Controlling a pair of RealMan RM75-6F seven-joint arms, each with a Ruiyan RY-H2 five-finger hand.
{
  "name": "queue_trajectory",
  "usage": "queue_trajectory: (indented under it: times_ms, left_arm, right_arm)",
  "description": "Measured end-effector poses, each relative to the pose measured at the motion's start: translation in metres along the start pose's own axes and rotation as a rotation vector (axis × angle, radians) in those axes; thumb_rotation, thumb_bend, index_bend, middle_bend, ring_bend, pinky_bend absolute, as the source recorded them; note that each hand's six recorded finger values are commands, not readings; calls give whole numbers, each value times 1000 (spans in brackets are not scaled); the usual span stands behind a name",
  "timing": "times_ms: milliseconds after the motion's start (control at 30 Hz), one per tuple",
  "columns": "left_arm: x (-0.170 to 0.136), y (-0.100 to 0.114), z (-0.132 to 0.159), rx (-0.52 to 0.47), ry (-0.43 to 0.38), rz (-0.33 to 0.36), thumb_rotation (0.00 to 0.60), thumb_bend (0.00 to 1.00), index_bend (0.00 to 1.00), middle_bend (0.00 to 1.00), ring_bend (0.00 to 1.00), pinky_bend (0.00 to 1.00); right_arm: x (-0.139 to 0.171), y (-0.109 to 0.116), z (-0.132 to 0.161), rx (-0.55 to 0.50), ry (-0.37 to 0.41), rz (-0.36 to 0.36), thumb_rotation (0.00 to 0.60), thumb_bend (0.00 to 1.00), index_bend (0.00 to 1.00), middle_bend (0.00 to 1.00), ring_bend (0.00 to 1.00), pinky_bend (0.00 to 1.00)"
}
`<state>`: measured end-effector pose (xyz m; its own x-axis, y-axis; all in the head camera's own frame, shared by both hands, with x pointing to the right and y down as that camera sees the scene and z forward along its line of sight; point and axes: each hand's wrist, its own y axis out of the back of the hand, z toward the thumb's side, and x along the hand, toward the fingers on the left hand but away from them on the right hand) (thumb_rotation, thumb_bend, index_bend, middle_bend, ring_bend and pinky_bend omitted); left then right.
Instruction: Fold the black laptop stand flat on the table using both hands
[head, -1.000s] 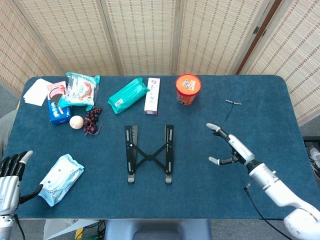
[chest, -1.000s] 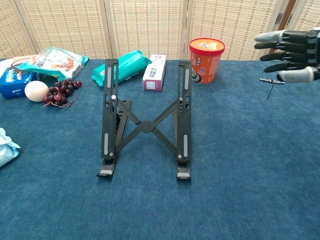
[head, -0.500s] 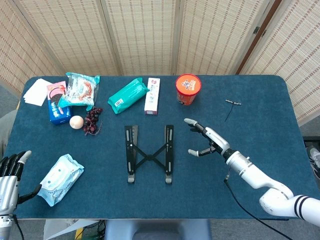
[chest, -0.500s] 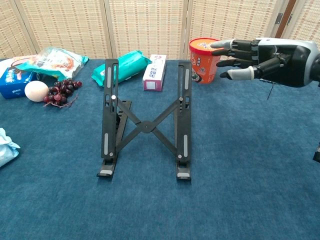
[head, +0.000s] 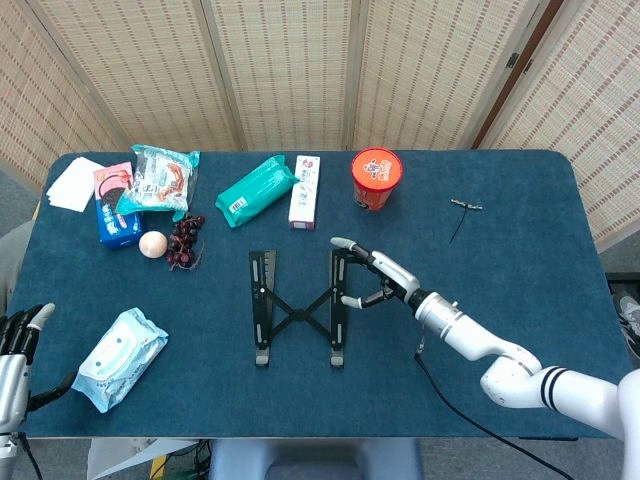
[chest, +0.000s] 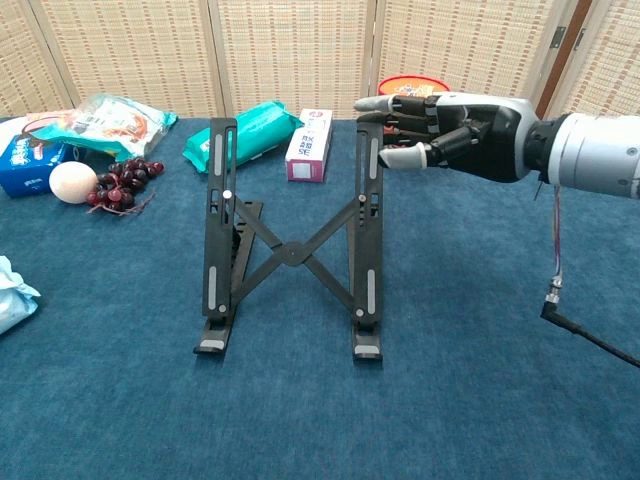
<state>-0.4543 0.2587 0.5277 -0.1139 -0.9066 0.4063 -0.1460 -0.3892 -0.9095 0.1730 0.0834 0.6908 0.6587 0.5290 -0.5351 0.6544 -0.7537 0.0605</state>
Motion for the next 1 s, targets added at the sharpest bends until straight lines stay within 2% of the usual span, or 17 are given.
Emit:
queue_trajectory:
  times_ms: [233,433,767,1000]
  left_arm:
    - [0,1,1,1,0,3,600,177,92,106,71,18]
    - [-1,2,-1,6,9,3,600,177,92,106,71,18]
    - [-1,2,1,8,2,3,600,176,92,106,71,18]
    - [-1,0,2,11,-3,-1,600,176,92,106,71,18]
  right_arm:
    - [-7,-11,5,-61,38,17,600,163,0,102,0,115]
    - [1,-18,10,-115,87,47,600,173,0,130,0,145]
    - [48,-40,36,-104,217,145,600,173,0,134,0,145]
    - [78,-56,47,-58,249,185,600,172,0,134,0,145]
